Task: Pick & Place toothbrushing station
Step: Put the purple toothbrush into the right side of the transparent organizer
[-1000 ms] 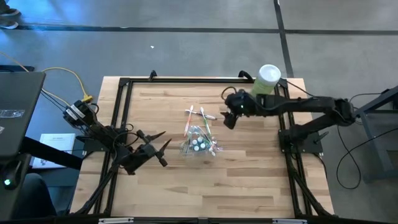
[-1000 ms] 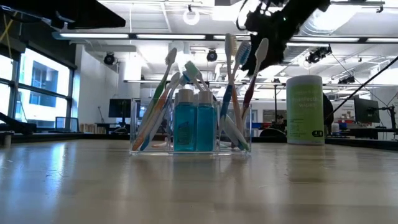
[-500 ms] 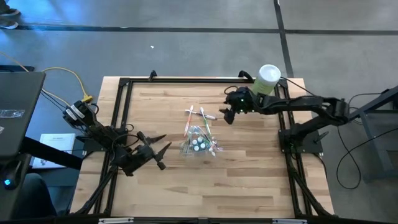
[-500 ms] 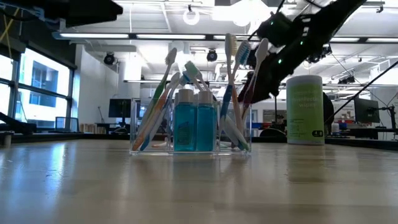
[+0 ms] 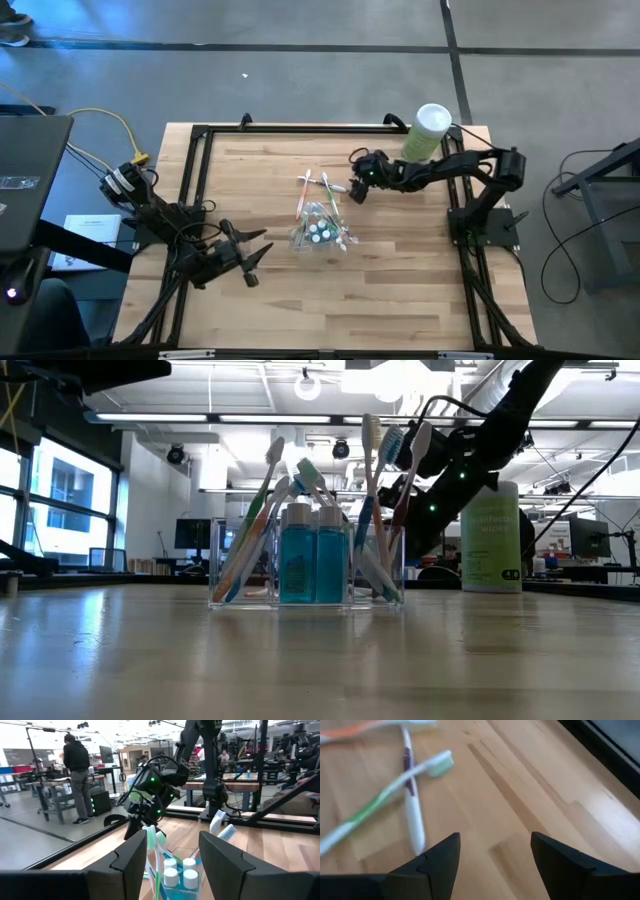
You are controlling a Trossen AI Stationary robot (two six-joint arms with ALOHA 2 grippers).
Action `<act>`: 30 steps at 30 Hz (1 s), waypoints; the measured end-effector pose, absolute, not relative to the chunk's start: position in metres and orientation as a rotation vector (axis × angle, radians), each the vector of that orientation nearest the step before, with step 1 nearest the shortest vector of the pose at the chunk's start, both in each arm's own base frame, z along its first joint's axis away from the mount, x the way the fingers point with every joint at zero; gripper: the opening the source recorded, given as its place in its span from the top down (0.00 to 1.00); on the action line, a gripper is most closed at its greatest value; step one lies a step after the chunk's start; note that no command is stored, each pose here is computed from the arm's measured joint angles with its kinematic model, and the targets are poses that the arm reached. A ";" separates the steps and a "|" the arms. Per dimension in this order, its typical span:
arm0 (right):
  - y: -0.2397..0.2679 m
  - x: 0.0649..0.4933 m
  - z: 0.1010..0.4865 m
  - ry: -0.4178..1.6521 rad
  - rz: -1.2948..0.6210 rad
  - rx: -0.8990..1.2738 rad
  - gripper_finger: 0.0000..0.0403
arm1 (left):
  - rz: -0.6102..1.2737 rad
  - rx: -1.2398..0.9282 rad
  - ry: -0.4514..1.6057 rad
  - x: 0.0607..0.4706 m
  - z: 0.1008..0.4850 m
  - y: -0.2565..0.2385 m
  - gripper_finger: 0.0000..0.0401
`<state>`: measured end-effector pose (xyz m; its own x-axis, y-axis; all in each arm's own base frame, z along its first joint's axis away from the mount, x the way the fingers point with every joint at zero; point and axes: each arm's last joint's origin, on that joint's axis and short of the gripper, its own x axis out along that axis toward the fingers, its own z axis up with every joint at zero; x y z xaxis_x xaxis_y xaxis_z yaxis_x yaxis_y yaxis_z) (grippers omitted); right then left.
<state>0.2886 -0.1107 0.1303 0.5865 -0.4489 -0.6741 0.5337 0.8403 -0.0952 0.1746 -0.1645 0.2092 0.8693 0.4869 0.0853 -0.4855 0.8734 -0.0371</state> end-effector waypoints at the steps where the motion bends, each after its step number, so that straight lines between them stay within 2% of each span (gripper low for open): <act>1: -0.111 0.290 0.130 0.740 -0.560 0.127 0.41 | 0.507 -0.015 -0.093 0.174 0.209 -0.165 0.56; 7: -0.104 0.296 0.131 0.704 -0.488 0.138 0.41 | 0.509 -0.006 -0.090 0.175 0.209 -0.164 0.56; 15: -0.095 0.305 0.112 0.721 -0.467 0.061 0.41 | 0.529 0.052 -0.056 0.182 0.201 -0.162 0.56; 22: -0.099 0.309 0.098 0.719 -0.484 0.040 0.41 | 0.540 0.088 -0.045 0.183 0.201 -0.160 0.56; 30: -0.102 0.307 0.092 0.741 -0.531 0.043 0.43 | 0.506 0.012 -0.077 0.184 0.201 -0.161 0.56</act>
